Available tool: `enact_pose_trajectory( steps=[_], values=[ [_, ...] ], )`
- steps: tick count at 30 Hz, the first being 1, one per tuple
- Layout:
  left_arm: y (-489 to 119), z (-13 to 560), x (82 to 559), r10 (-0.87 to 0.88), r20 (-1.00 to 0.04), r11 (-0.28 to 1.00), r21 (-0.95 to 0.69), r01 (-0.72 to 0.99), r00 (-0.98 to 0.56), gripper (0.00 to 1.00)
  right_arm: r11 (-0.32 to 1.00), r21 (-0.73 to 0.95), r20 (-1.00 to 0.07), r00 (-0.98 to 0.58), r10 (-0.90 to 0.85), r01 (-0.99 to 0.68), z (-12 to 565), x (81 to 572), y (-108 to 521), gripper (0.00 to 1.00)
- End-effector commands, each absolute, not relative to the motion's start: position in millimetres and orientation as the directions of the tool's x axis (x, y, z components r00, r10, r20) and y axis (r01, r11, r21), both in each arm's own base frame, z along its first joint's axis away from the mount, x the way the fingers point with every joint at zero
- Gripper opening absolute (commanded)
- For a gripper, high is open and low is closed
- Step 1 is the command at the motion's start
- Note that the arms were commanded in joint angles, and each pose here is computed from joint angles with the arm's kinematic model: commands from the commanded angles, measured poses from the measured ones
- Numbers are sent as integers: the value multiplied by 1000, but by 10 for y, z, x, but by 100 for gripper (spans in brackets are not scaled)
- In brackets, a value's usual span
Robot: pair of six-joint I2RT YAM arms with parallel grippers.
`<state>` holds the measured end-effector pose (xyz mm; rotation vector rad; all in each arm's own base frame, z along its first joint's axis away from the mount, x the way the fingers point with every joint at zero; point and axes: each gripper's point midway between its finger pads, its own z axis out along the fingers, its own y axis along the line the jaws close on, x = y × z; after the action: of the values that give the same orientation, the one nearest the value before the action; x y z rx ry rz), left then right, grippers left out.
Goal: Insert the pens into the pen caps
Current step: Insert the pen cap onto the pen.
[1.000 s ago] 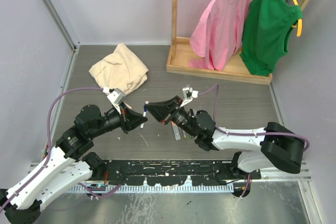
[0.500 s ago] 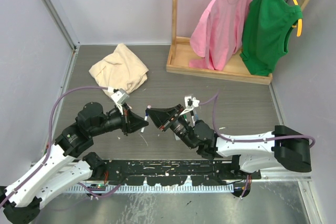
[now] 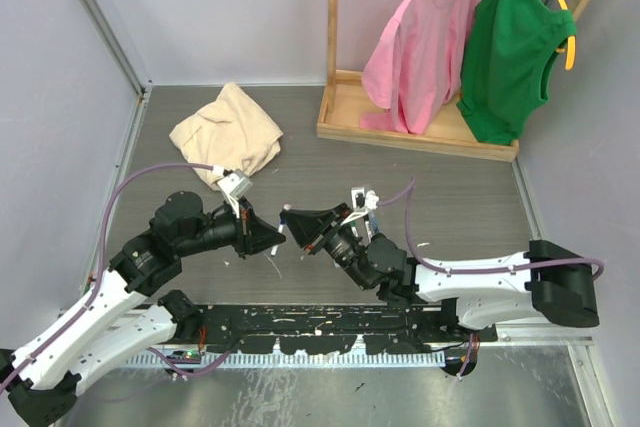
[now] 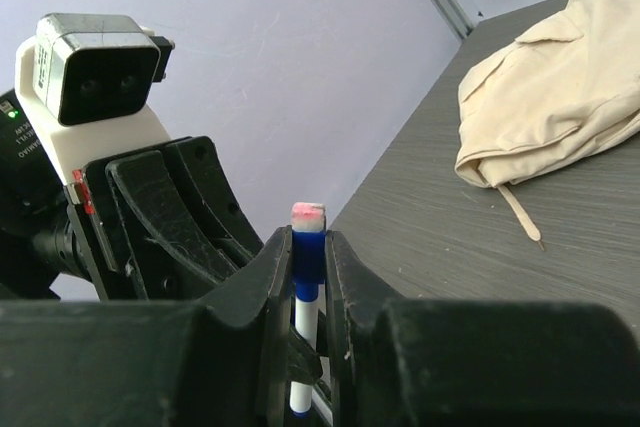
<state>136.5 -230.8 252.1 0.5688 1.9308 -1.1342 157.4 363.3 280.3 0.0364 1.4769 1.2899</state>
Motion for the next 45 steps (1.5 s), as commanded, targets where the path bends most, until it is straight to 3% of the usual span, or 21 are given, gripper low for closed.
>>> enact_pose_trajectory(
  steps=[1,6,10,14,22,32,45],
  values=[
    [-2317,3962,1597,-347,-913,409,-354,841,-215,0,435,539,-841,-435,321,-722,2423,1117,3856,1],
    [-2444,3897,1494,-292,-921,332,-350,876,-257,0,446,494,-860,-345,376,-747,3050,1299,3803,20],
    [-2425,3872,1504,-281,-926,348,-343,873,-251,0,451,479,-856,-287,429,-753,3436,1397,3678,38],
    [-2410,3831,1510,-270,-929,361,-341,868,-253,0,486,466,-855,-235,463,-739,3645,1481,3503,48],
    [-2397,3721,1515,-254,-928,376,-355,856,-274,0,553,454,-860,-181,477,-698,3814,1591,3180,53],
    [-2402,3561,1529,-211,-928,394,-369,841,-308,0,538,480,-861,-255,440,-693,4105,1785,3266,62],
    [-2422,3496,1539,-195,-925,394,-377,838,-325,0,534,501,-863,-346,369,-681,4138,1937,3605,58]
  ],
)
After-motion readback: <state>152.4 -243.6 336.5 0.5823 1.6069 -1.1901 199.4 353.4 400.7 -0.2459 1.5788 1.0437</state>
